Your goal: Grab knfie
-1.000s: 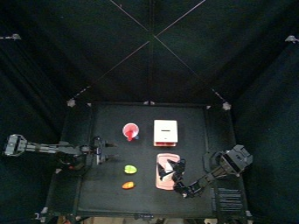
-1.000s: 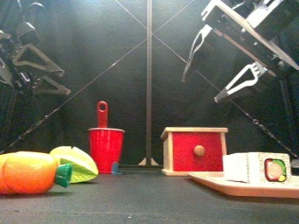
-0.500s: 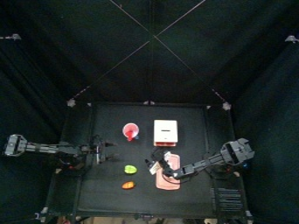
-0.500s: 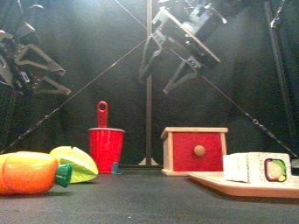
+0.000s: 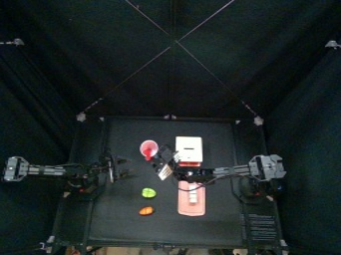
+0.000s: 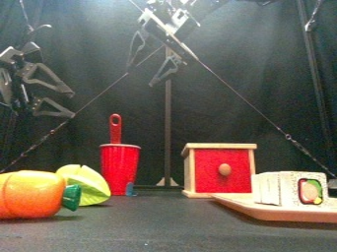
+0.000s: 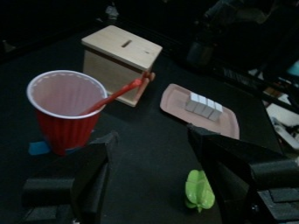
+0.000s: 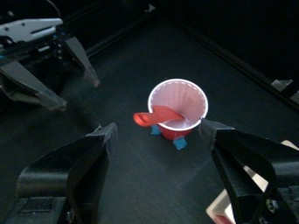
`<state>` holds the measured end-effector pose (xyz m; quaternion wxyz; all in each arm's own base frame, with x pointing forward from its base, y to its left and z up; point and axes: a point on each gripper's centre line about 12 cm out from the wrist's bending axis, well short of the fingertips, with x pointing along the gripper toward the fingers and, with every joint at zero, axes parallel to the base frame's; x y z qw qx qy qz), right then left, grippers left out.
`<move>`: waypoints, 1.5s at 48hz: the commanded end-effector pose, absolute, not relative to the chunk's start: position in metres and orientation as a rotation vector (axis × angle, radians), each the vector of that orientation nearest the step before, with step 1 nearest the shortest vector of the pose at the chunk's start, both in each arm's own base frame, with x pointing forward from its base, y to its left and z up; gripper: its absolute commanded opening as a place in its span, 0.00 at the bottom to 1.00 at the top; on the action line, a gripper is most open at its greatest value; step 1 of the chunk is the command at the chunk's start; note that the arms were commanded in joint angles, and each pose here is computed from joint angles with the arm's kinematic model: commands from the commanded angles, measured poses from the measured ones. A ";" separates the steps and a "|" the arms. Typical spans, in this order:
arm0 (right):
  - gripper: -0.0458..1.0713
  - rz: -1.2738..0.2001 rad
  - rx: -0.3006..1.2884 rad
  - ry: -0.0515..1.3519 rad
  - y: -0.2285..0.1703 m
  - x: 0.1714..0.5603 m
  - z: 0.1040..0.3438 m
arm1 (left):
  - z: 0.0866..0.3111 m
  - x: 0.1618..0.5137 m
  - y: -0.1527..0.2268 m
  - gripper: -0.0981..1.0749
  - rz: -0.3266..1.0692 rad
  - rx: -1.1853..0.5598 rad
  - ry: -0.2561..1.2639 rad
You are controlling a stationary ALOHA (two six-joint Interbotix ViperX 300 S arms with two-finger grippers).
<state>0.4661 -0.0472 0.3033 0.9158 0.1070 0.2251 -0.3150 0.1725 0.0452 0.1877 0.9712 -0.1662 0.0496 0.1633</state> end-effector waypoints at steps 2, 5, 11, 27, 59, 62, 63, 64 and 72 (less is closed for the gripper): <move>0.97 -0.635 0.226 0.472 -0.052 0.476 0.324 | 0.196 0.164 0.059 0.91 0.415 -0.395 0.026; 0.97 -0.630 0.201 0.506 -0.054 0.484 0.323 | 0.195 0.157 0.065 0.91 0.468 -0.428 0.000; 0.97 -0.629 0.107 0.596 -0.055 0.500 0.324 | 0.190 0.143 0.076 0.91 0.556 -0.470 -0.039; 0.97 -0.621 -0.136 0.856 -0.056 0.543 0.317 | 0.182 0.138 0.078 0.91 0.585 -0.480 -0.019; 0.97 -0.607 -0.231 1.131 -0.074 0.576 0.294 | 0.178 0.137 0.078 0.91 0.586 -0.488 0.008; 0.97 -0.610 -0.240 1.158 -0.078 0.575 0.289 | 0.178 0.137 0.078 0.91 0.586 -0.488 0.008; 0.97 -0.608 -0.245 1.167 -0.078 0.575 0.287 | 0.178 0.137 0.077 0.91 0.585 -0.488 0.009; 0.97 -0.607 -0.246 1.175 -0.079 0.575 0.286 | 0.178 0.137 0.077 0.91 0.585 -0.488 0.009; 0.97 -0.605 -0.246 1.193 -0.083 0.575 0.281 | 0.178 0.137 0.077 0.91 0.585 -0.489 0.012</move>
